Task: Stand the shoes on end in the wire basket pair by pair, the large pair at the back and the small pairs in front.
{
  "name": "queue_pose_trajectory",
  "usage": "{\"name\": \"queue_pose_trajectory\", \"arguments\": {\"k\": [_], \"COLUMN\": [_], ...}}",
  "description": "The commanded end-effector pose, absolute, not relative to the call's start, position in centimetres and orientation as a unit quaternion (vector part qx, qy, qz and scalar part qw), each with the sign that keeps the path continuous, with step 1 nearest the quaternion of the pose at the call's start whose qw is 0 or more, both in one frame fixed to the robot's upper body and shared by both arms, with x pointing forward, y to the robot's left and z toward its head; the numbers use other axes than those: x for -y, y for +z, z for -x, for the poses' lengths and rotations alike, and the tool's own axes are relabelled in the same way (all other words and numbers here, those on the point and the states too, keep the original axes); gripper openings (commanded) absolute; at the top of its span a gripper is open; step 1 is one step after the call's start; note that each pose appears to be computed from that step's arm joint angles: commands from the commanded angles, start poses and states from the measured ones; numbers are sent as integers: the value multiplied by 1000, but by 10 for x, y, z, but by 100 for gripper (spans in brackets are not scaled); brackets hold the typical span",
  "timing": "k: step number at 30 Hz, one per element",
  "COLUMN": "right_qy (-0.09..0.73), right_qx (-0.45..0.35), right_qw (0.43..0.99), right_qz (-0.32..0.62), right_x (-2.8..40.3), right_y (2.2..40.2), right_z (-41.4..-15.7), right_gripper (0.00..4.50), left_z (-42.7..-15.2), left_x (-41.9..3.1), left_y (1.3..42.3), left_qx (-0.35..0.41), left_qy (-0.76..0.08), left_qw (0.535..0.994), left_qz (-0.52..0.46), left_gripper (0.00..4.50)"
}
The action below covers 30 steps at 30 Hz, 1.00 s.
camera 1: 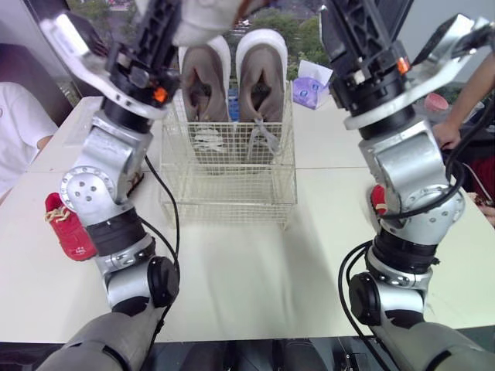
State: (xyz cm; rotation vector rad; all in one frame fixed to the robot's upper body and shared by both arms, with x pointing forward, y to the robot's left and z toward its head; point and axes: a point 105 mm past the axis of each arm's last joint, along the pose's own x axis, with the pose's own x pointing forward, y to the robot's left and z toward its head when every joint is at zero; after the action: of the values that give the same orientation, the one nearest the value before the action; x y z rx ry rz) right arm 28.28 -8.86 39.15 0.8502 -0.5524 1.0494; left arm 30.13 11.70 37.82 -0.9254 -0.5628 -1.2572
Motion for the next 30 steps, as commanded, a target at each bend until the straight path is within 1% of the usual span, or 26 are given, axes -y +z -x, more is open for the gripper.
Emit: {"name": "queue_pose_trajectory", "arguments": {"k": [1,4,7,10,13,14,15,16,17,18,20,21,24,26,27,30], "right_qy": [498,492,479,471,471,471,472,474,478,480,484,485,491,495,499,510], "right_qx": [266,267,276,280,282,283,283,282,280,279,279,280,286,298,303,310], "right_qw": [731,736,742,747,747,747,747,747,746,745,745,745,742,746,752,778], "right_qz": [-383,-380,-379,-377,-375,-374,-373,-372,-370,-370,-364,-363,-357,-330,-306,-198], "right_x": [84,83,85,86,86,86,86,85,85,84,84,85,90,99,104,115], "right_y": [402,401,402,401,401,401,401,400,401,401,402,402,408,415,418,421], "right_z": [-272,-274,-278,-279,-278,-277,-277,-276,-275,-274,-274,-274,-277,-282,-285,-294], "right_gripper": [445,445,445,364,224,182,151,128,117,117,117,117,117,117,117,117], "left_z": [-292,-293,-296,-300,-300,-300,-300,-300,-302,-303,-303,-302,-289,-281,-277,-265], "left_x": [-112,-107,-99,-100,-101,-101,-101,-102,-103,-104,-107,-109,-115,-118,-120,-129], "left_y": [381,375,363,359,359,358,357,355,347,341,330,327,321,311,303,274], "left_qx": [252,238,215,212,214,213,211,209,200,194,181,178,176,165,152,110], "left_qy": [-579,-586,-590,-585,-584,-583,-582,-580,-569,-561,-546,-541,-514,-478,-464,-424], "left_qw": [668,669,679,683,684,685,687,692,714,730,753,759,783,811,820,852], "left_qz": [393,391,380,382,382,382,380,376,355,339,320,315,302,294,299,288], "left_gripper": [29,29,29,29,29,29,29,29,29,29,133,172,319,436,448,448]}}
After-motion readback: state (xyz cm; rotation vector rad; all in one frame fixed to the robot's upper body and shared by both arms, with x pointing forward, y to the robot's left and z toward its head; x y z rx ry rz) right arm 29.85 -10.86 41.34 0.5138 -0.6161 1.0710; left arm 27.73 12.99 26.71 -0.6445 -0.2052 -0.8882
